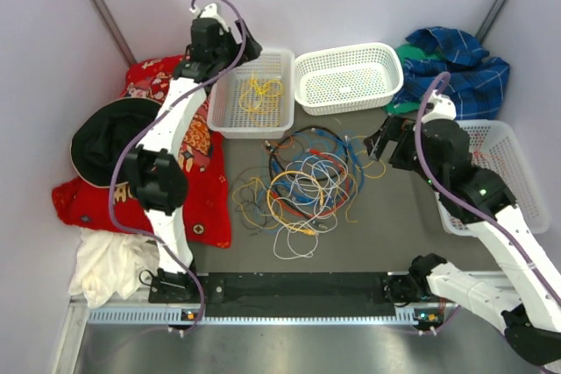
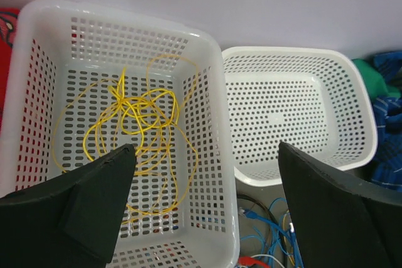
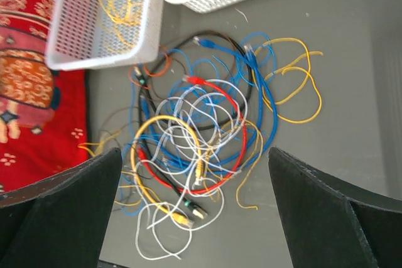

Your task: Untangle the cables

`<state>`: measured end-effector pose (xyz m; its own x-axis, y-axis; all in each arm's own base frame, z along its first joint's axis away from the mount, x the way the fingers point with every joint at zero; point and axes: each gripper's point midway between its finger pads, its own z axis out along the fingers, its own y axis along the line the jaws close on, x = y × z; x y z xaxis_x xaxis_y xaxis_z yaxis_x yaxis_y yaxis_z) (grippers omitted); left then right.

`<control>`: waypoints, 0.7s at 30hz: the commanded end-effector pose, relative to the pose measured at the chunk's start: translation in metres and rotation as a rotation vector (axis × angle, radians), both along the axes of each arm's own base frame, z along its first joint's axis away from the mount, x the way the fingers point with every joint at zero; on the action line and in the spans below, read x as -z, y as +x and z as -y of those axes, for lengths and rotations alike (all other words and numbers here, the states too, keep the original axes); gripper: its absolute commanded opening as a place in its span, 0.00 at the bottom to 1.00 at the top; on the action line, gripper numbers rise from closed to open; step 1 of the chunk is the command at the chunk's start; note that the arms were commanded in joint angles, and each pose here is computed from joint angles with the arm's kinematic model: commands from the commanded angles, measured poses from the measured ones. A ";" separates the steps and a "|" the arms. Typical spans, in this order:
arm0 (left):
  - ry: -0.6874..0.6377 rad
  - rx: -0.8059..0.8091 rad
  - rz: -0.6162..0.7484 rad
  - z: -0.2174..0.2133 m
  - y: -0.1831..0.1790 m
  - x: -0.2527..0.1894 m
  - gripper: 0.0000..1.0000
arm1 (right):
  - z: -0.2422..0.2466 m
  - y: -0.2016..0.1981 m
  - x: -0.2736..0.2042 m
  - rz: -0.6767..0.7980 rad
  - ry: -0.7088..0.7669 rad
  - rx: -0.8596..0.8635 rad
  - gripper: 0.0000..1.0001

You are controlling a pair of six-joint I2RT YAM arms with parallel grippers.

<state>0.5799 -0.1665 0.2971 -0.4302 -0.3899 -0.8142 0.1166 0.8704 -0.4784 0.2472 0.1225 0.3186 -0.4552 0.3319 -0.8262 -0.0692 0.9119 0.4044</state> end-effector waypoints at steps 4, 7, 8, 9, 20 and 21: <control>-0.003 0.037 0.118 0.043 -0.098 -0.052 0.99 | -0.001 0.021 0.073 -0.091 -0.075 0.070 0.99; 0.032 0.170 0.074 0.094 -0.160 -0.027 0.99 | -0.008 0.027 0.112 -0.190 -0.114 0.070 0.99; 0.034 0.237 0.060 0.114 -0.189 -0.026 0.99 | -0.010 0.027 0.120 -0.220 -0.114 0.072 0.99; 0.043 0.255 0.038 0.121 -0.203 -0.017 0.99 | -0.015 0.028 0.128 -0.245 -0.120 0.056 0.99; -0.094 0.313 -0.089 0.085 -0.328 0.058 0.99 | -0.077 0.024 0.180 -0.371 0.057 -0.159 0.99; -0.103 0.330 -0.090 0.084 -0.334 0.060 0.99 | -0.084 0.023 0.192 -0.414 0.061 -0.176 0.99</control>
<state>0.2618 -0.2513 0.2093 -0.6538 -0.1984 -0.7302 0.2944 0.8223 -0.4870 0.2638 0.1686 0.1303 -0.7749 0.2339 -0.5872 0.0119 0.9342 0.3564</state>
